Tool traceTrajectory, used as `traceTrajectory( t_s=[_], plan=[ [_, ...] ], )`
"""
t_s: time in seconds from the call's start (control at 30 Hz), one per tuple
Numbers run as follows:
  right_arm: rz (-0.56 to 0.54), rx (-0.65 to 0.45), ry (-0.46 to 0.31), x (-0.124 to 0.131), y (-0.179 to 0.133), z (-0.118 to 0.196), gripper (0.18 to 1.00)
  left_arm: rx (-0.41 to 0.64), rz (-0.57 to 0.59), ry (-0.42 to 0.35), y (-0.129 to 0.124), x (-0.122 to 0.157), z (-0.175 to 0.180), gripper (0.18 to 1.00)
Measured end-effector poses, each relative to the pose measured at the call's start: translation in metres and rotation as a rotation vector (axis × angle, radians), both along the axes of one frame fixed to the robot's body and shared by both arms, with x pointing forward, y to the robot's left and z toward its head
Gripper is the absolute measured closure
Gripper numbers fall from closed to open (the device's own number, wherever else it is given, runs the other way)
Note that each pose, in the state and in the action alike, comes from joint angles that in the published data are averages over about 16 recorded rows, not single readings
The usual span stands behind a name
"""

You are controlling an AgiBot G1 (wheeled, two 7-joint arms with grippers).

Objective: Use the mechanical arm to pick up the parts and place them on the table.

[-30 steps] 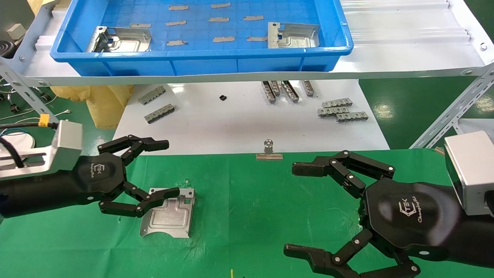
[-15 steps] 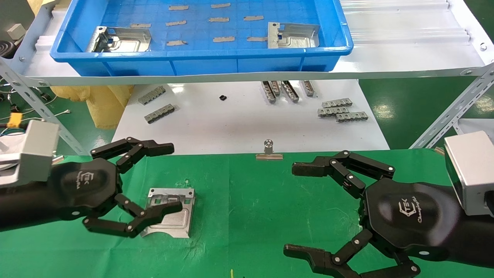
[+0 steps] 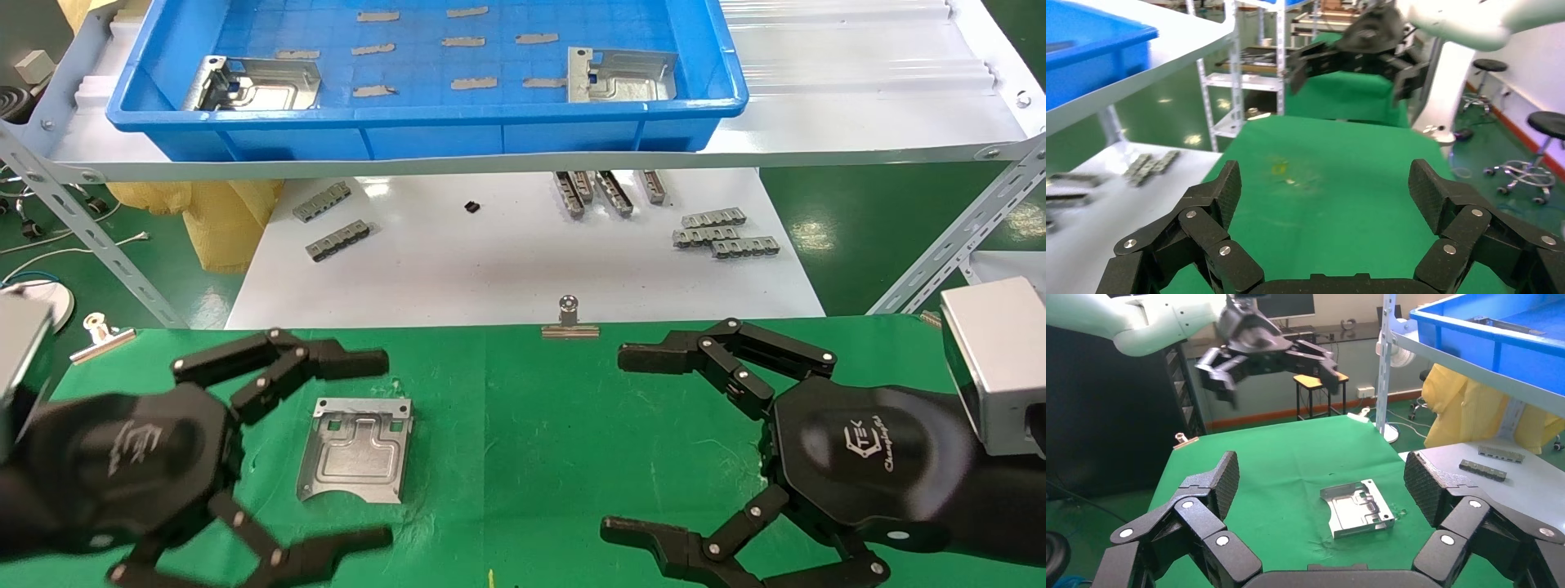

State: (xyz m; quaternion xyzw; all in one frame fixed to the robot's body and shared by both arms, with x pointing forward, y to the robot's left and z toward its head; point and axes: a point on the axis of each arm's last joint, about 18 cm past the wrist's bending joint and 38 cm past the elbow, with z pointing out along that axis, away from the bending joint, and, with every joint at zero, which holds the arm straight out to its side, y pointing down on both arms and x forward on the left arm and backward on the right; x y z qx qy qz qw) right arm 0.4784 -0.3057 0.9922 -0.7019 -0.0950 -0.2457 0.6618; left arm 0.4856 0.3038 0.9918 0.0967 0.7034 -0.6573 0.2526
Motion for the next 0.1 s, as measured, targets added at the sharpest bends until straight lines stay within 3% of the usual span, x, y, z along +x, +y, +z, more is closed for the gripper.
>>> traceTrajectory(
  t_s=[0.1],
  plan=[
    [0.0,0.0,0.0,0.0,0.0,0.0,0.179,0.003,-0.011,0.003,-0.0022,-0.0058,0.0001,0.184]
  ],
)
